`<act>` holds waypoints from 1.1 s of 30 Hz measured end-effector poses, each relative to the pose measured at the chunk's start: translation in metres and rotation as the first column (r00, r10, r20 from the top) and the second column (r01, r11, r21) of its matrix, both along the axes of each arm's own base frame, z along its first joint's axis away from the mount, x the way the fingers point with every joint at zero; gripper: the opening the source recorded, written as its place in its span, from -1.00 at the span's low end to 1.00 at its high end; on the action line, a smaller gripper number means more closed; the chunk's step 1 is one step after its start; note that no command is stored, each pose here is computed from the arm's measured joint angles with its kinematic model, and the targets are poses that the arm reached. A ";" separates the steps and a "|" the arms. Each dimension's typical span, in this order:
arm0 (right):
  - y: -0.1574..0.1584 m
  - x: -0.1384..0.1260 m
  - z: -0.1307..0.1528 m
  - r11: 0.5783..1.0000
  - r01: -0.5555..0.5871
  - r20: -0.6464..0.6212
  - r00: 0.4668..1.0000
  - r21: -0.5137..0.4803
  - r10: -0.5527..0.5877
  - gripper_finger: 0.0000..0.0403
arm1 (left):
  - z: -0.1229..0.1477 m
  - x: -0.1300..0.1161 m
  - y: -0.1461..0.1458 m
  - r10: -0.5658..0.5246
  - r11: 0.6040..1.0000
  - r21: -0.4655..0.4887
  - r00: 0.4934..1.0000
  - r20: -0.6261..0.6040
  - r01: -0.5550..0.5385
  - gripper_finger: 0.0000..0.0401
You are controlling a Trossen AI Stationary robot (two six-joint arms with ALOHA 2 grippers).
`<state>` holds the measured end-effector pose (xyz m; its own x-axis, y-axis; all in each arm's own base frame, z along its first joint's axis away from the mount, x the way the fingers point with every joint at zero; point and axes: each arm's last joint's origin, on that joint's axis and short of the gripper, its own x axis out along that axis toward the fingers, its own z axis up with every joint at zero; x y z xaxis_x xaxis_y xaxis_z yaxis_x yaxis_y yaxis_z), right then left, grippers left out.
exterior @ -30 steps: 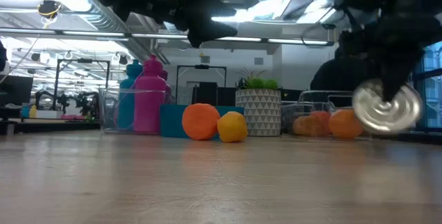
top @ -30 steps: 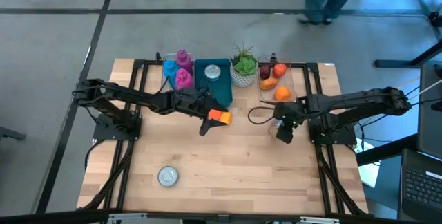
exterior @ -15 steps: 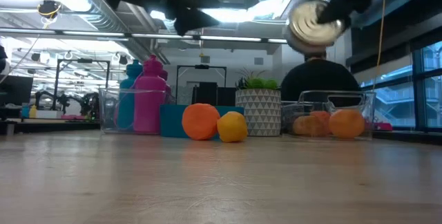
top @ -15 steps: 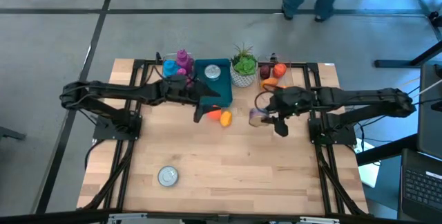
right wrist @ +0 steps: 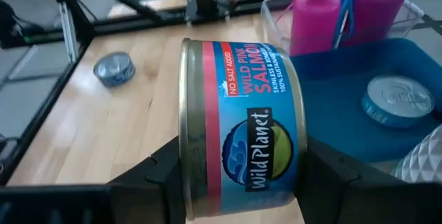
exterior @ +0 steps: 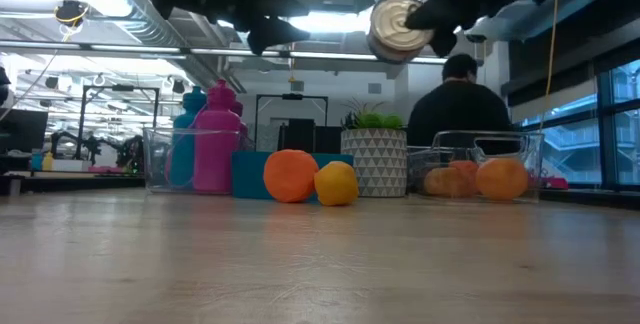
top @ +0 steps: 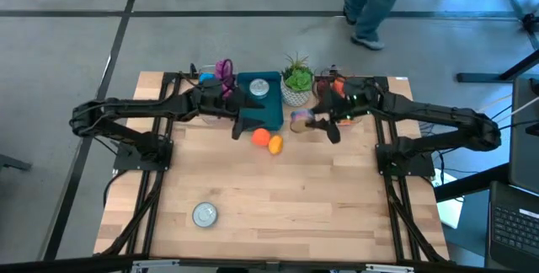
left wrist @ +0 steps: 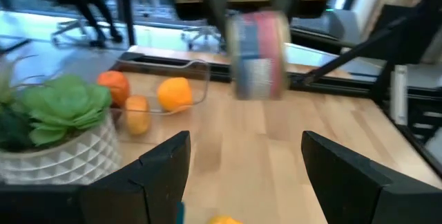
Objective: Pick & Place Food Item
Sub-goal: Put the blue pink tuna can into the blue bin
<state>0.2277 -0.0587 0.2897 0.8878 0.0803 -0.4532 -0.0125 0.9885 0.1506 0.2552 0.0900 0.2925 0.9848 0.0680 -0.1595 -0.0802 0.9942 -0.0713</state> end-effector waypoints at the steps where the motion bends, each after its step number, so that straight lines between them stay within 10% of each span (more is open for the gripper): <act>1: -0.006 0.002 0.000 1.000 -0.004 0.017 1.000 0.010 0.004 -0.04 | 0.000 0.000 0.001 -0.021 1.000 -0.004 1.000 0.002 0.021 0.33; 33: -0.088 0.074 -0.040 0.993 -0.058 0.275 0.961 0.105 0.027 -0.04 | 0.001 -0.006 0.039 0.185 0.980 -0.083 0.980 0.076 -0.178 0.33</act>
<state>0.3012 -0.1467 0.2501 0.9710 0.1565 -0.1806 -0.1099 0.9635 0.2442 0.2488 0.1286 0.2931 0.9672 0.2377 -0.0892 -0.2494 0.9552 -0.1593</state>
